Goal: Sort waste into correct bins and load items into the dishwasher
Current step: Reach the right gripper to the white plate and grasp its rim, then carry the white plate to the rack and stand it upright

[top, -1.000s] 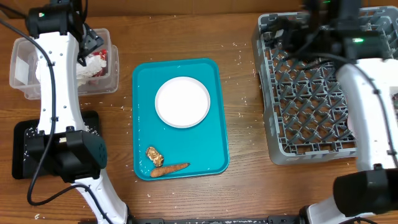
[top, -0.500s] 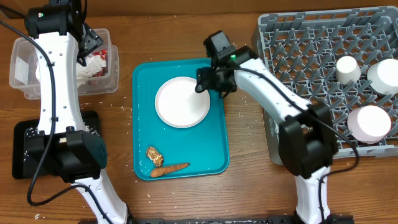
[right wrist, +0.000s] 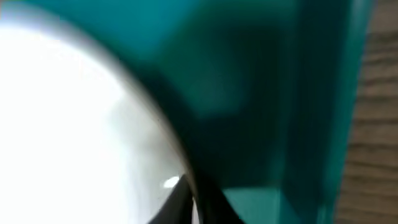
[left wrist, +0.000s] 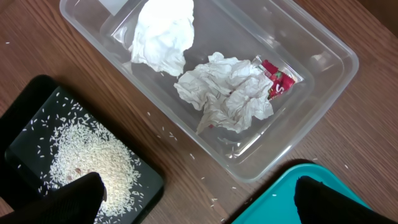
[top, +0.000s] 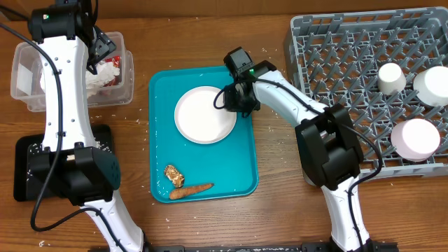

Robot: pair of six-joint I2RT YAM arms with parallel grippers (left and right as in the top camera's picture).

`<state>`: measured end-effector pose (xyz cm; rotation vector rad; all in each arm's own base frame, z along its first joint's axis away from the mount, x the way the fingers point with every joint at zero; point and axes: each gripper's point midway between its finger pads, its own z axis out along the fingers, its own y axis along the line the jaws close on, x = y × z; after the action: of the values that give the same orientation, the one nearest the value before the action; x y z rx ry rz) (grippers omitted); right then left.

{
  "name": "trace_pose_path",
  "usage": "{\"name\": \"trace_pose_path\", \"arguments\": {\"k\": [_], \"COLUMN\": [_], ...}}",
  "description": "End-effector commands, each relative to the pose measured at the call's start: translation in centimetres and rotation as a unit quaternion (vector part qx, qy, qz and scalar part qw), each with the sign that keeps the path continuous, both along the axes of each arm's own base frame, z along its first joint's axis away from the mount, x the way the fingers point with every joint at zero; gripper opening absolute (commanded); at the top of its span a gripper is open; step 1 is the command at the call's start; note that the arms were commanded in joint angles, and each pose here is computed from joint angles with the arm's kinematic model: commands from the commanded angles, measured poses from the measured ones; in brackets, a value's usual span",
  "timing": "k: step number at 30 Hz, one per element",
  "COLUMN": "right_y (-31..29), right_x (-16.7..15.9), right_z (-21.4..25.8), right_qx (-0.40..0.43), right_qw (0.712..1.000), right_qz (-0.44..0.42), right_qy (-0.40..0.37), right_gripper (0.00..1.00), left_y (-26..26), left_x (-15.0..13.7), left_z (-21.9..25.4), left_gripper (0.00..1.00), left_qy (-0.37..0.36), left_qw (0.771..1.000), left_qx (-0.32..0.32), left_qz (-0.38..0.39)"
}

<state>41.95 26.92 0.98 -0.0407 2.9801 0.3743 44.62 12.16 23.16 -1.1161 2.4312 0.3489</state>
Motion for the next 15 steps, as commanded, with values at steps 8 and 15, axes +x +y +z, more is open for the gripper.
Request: {"name": "trace_pose_path", "arguments": {"k": [8, 15], "right_y": [-3.9, -16.0], "right_x": [4.0, 7.7], "right_z": [11.7, 24.0], "right_qx": [-0.045, -0.183], "right_qw": [0.993, 0.932], "right_qz": [-0.068, -0.200], "right_qy": [-0.087, -0.243], "right_gripper": [0.04, 0.04], "left_y": [-0.2, -0.2], "left_x": [-0.1, -0.1], "left_z": [1.1, 1.1], "left_gripper": [1.00, 1.00], "left_qy": [-0.017, -0.017], "left_qw": [1.000, 1.000], "left_qx": [-0.002, -0.002], "left_qz": [0.003, 0.003]}}
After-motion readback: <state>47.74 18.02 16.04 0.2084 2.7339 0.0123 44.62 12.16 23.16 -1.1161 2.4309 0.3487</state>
